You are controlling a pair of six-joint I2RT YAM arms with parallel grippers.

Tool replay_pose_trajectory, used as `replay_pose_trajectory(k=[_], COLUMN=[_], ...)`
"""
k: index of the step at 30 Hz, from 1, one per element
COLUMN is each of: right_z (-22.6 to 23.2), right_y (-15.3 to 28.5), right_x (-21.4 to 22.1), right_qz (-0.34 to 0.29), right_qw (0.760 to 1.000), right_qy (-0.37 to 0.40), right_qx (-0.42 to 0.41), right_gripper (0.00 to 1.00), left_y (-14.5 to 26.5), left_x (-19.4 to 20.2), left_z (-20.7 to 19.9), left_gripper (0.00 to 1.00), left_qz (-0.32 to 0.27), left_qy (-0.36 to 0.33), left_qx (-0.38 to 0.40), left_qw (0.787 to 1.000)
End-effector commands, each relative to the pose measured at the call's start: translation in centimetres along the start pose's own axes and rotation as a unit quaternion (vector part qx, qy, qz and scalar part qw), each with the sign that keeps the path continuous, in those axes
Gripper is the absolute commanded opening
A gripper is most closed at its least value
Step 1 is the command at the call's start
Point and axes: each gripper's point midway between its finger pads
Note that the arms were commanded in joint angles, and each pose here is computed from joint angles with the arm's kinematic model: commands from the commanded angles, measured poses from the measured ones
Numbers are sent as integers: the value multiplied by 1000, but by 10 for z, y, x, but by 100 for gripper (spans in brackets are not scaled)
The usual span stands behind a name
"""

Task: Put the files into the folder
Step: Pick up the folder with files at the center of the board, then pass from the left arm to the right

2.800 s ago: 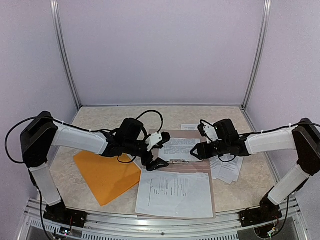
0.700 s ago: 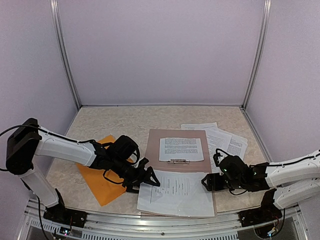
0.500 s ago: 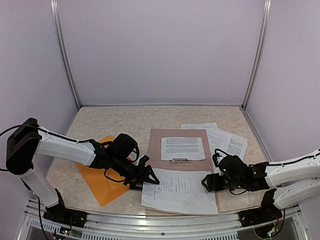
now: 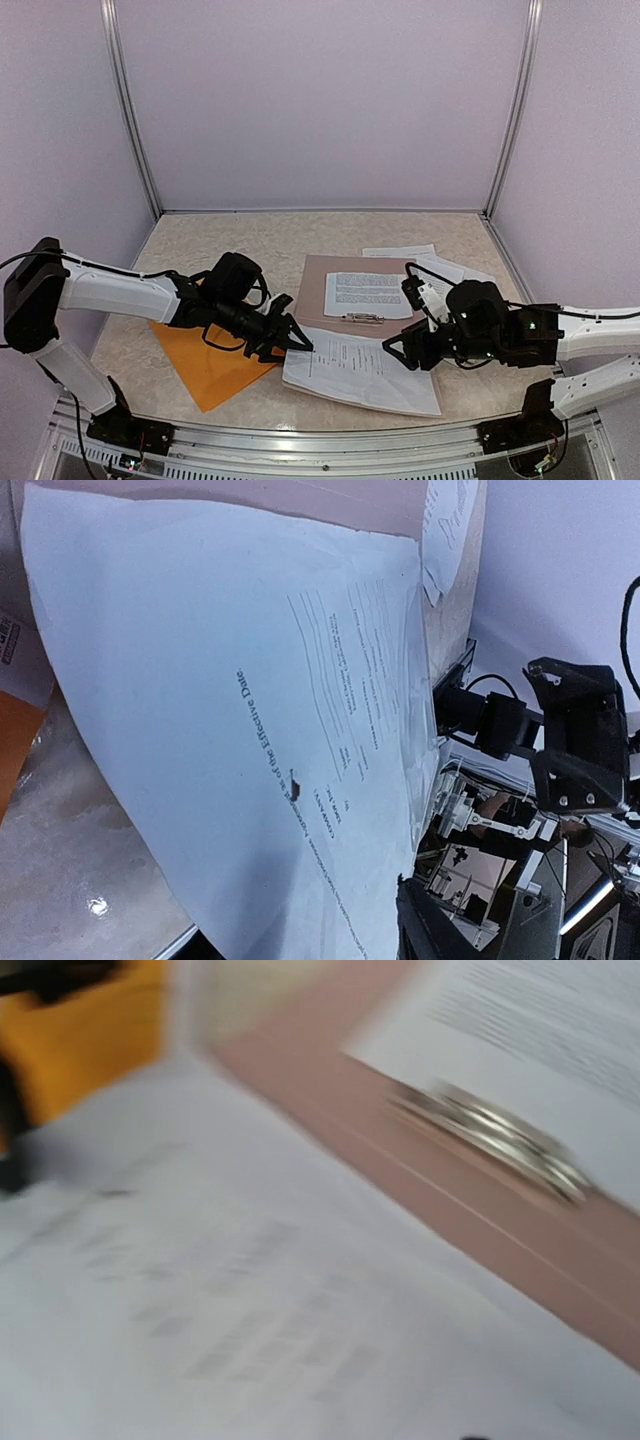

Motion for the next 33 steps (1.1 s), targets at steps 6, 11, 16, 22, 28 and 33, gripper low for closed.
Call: replay_pose_trajectory(k=[6,11,16,22,28,33], right_z=[76,106,117,112,101,104], right_y=[12,3,-11,-30,-43,-43], right_x=[-14,-6,0,11,20,7], right_qz=[23,68,101,145,179,173], right_qw=[984,967,952,934,913,908], right_qy=[167,244,289,324,357,371], right_qx=[-55,-36,-6,36,79,86], right_gripper=[73,77,77,72,61,26], left_y=[14,16,17,18,19,20], left_x=[-5,-9,-9,-8,-7,-8], left_z=[-28,-28,-28,-28,-27,-24], left_gripper=[49,51,51,53,54,56], left_qz=[-3,-8,-9,-7,-6,-11], left_qy=[-14,-11,-11,-12,-13,-15], left_qx=[32,31,31,30,29,19], left_qw=[999,999,999,999,999,1000])
Point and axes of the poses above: each gripper's point midway between its finger pads, its own y axis back along the fingers, its own z axis along the line the jaws close on, x = y × z, and after that the axes turned 15 degrees about y, right-handed
